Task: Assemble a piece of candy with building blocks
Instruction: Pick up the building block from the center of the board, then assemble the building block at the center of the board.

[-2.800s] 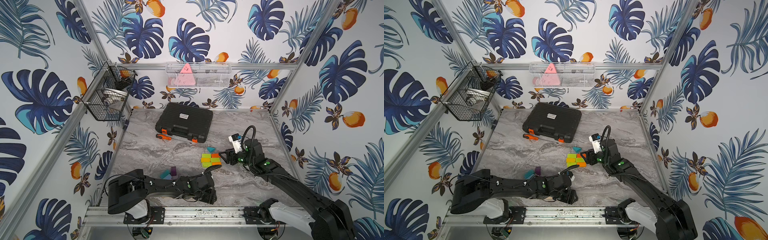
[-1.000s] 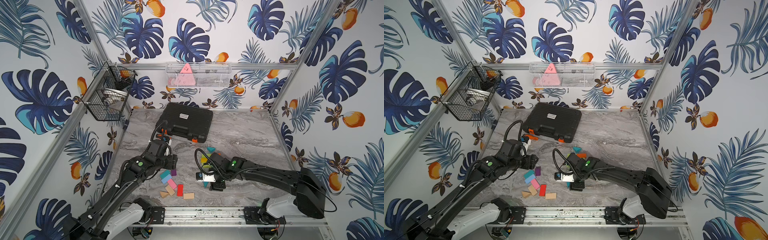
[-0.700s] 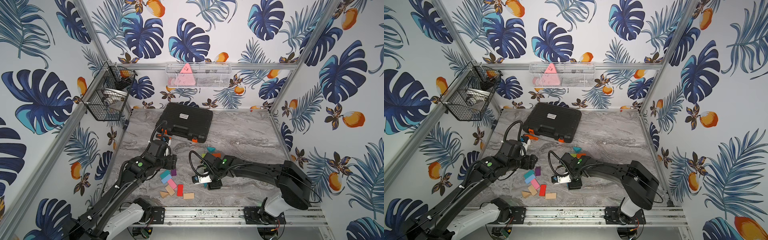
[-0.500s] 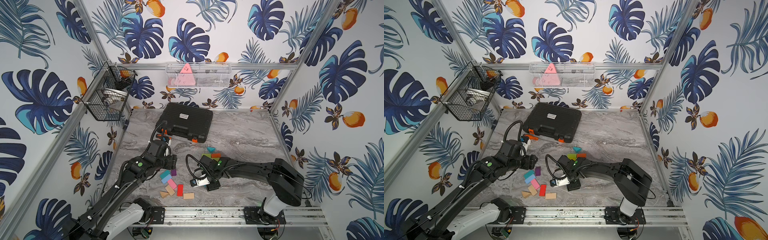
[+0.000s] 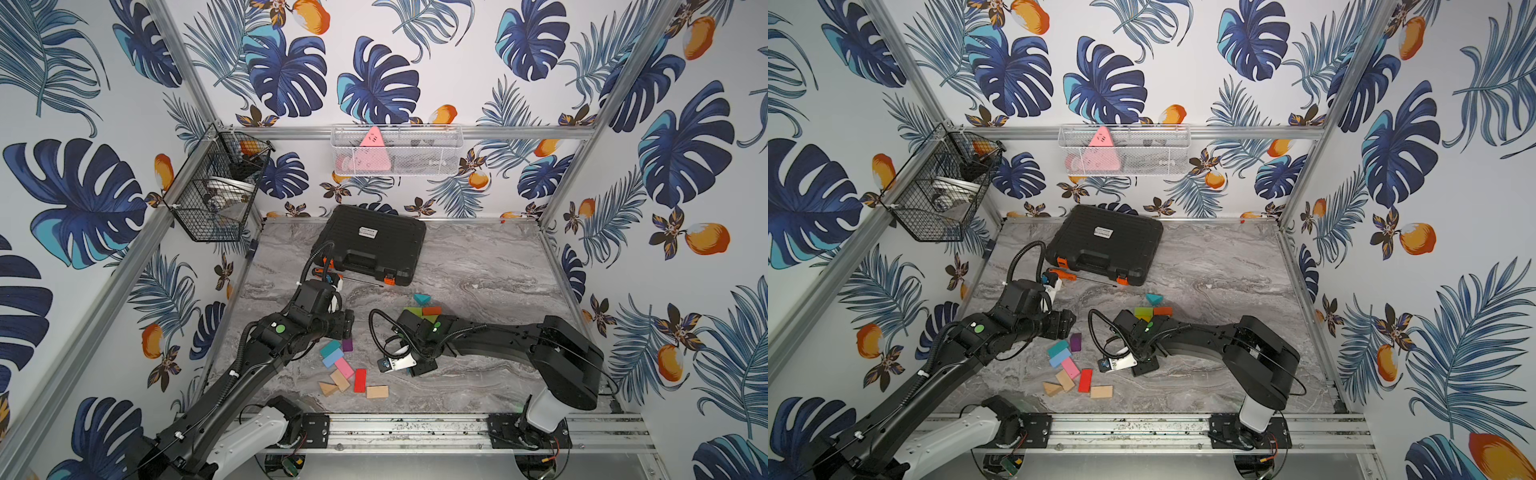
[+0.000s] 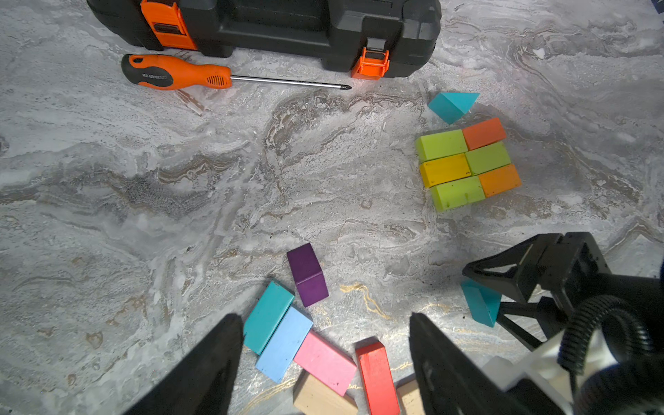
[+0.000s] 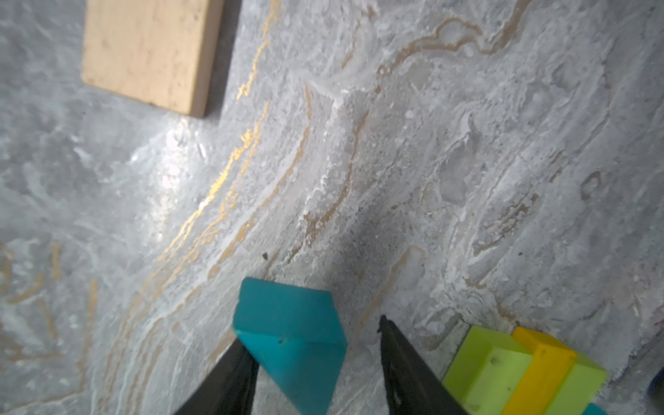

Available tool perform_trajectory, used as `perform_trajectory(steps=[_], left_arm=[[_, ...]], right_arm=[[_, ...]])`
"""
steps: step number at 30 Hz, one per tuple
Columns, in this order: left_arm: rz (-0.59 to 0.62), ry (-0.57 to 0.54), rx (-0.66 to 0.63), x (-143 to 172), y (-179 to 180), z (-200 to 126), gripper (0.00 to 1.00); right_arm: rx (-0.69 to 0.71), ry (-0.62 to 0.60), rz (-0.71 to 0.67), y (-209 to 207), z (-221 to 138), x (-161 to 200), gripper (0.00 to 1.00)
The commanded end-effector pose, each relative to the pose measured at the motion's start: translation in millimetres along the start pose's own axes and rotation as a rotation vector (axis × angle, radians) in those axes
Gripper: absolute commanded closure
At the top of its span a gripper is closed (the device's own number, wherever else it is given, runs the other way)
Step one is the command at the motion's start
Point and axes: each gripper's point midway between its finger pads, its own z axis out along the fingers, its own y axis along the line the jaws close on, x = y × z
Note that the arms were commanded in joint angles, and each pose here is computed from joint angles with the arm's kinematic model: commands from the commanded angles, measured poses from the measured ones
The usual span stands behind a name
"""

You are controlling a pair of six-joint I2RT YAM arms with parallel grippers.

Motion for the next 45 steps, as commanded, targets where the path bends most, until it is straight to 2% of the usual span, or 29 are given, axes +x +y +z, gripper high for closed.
perform_trajectory(steps=[1, 21, 27, 33, 38, 45], left_arm=[[0.01, -0.011, 0.005, -3.1, -0.8, 1.7, 0.22], [0.015, -0.006, -0.002, -2.3, 0.2, 2.8, 0.22], [0.015, -0.008, -0.003, -2.7, 0.5, 2.8, 0.22], [0.015, -0.005, -0.002, -1.9, 0.4, 3.1, 0.22], [0.015, -0.003, 0.001, -1.8, 0.0, 3.4, 0.22], [0.016, -0.005, -0.003, -1.4, 0.8, 2.7, 0.22]], right_arm=[[0.004, -0.015, -0.026, -0.2, -3.1, -3.5, 0.47], [-0.026, -0.021, -0.017, 4.5, -2.3, -6.3, 0.62], [-0.033, -0.03, 0.006, 7.0, -6.1, -6.2, 0.7], [-0.02, -0.059, 0.141, 1.2, -11.3, 7.3, 0.71], [-0.029, -0.035, 0.226, -5.3, -11.8, 26.4, 0.71], [-0.017, -0.034, 0.3, -23.7, -12.8, 39.8, 0.71]])
